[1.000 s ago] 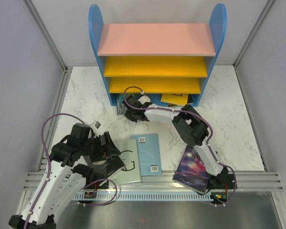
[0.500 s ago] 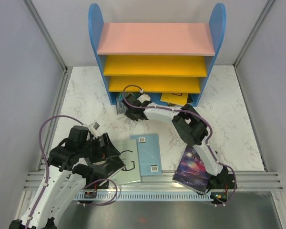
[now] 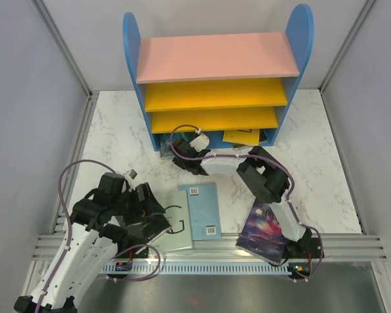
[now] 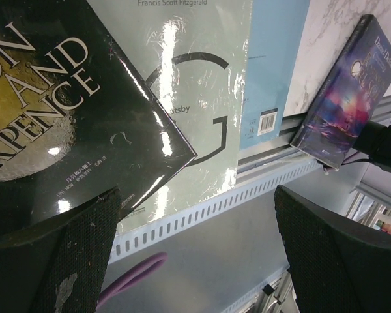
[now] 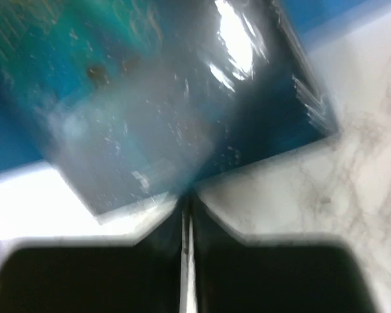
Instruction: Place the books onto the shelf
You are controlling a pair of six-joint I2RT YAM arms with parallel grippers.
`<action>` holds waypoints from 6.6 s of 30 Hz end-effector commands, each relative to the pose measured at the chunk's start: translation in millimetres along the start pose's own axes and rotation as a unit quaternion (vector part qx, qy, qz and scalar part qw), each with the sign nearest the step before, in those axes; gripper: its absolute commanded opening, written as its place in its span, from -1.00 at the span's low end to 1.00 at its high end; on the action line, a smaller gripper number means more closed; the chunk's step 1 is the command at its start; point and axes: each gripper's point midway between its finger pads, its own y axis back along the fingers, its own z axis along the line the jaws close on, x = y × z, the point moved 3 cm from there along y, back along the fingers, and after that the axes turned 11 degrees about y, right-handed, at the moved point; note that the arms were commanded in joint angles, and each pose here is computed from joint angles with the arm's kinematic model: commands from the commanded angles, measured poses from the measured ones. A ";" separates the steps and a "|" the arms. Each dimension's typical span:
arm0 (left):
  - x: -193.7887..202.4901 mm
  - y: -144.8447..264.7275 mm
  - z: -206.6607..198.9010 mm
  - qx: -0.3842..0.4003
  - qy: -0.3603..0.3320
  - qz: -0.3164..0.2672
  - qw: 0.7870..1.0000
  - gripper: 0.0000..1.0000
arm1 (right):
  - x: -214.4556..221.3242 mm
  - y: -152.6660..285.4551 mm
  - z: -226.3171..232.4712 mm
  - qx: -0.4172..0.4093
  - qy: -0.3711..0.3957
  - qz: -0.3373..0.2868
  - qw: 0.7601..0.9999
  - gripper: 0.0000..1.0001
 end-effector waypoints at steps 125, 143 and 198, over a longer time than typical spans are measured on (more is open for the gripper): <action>-41.8 -57.8 11.4 -0.148 0.112 0.026 0.982 0.95 | 165.1 212.8 -41.7 -0.398 -0.010 0.366 0.841 0.54; -80.6 -0.3 -94.2 0.073 -0.008 -0.066 0.995 0.99 | 24.9 263.2 -57.2 -0.279 0.081 0.185 0.939 -1.00; -119.1 70.6 -233.3 0.475 0.094 -0.095 0.870 -0.95 | -86.4 390.7 -21.5 -0.522 -0.147 0.069 0.837 0.96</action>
